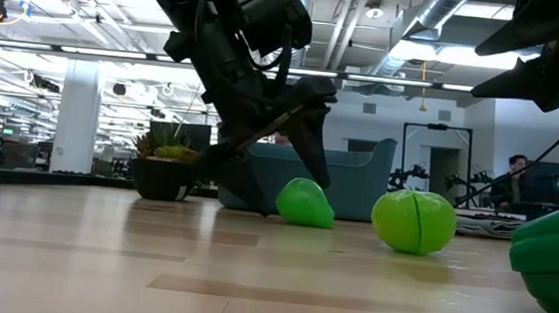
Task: Pick and placing Produce into tupperware
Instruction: Put the pear into the blue bin
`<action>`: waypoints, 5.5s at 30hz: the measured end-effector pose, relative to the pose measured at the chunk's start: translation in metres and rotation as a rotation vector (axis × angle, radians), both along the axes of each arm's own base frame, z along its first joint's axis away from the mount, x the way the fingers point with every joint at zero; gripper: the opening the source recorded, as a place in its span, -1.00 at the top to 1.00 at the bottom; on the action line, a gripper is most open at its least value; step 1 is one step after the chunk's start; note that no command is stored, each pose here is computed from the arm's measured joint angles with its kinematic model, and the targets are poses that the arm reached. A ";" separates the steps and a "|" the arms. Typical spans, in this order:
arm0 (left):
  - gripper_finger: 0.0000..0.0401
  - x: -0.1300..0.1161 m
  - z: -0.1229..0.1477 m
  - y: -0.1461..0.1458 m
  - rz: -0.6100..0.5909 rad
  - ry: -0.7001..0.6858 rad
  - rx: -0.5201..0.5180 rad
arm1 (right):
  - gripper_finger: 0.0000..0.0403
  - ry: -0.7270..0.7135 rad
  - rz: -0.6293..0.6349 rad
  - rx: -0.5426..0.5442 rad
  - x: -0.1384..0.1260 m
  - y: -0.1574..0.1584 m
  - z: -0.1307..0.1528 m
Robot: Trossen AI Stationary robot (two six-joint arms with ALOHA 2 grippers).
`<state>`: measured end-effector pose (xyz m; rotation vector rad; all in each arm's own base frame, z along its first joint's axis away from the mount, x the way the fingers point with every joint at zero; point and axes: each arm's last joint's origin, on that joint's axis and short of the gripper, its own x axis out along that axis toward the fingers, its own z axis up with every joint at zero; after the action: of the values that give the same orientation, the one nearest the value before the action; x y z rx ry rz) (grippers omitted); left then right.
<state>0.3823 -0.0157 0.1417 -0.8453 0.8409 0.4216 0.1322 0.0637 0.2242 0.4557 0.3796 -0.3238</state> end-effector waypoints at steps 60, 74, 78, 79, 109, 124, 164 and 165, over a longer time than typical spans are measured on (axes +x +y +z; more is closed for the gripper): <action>-0.98 0.019 0.041 -0.001 -0.185 0.036 0.298 | -0.63 -0.006 -0.004 0.002 0.000 0.000 0.000; -0.98 0.038 0.019 -0.010 -0.554 0.127 0.466 | -0.63 -0.014 -0.011 0.020 0.000 0.000 0.001; -0.98 0.050 0.008 -0.015 -0.665 0.237 0.505 | -0.63 -0.012 -0.006 0.032 0.001 0.001 0.000; -0.98 0.051 0.006 -0.015 -0.684 0.275 0.517 | -0.63 -0.015 -0.001 0.038 0.002 0.002 0.000; -0.98 0.080 0.015 -0.007 -0.658 0.109 0.501 | -0.63 0.011 0.024 0.059 0.002 0.003 -0.002; -0.78 0.082 0.013 0.000 -0.607 0.118 0.502 | -0.63 0.019 0.022 0.054 0.002 0.003 -0.003; -0.72 0.069 0.003 -0.005 -0.628 0.249 0.447 | -0.63 0.020 0.023 0.055 0.002 0.003 -0.003; -0.72 0.070 0.005 -0.004 -0.627 0.247 0.447 | -0.63 0.020 0.023 0.055 0.002 0.003 -0.003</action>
<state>0.4520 -0.0202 0.1462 -0.0937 1.1328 0.1436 0.1342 0.0666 0.2215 0.5015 0.4136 -0.2963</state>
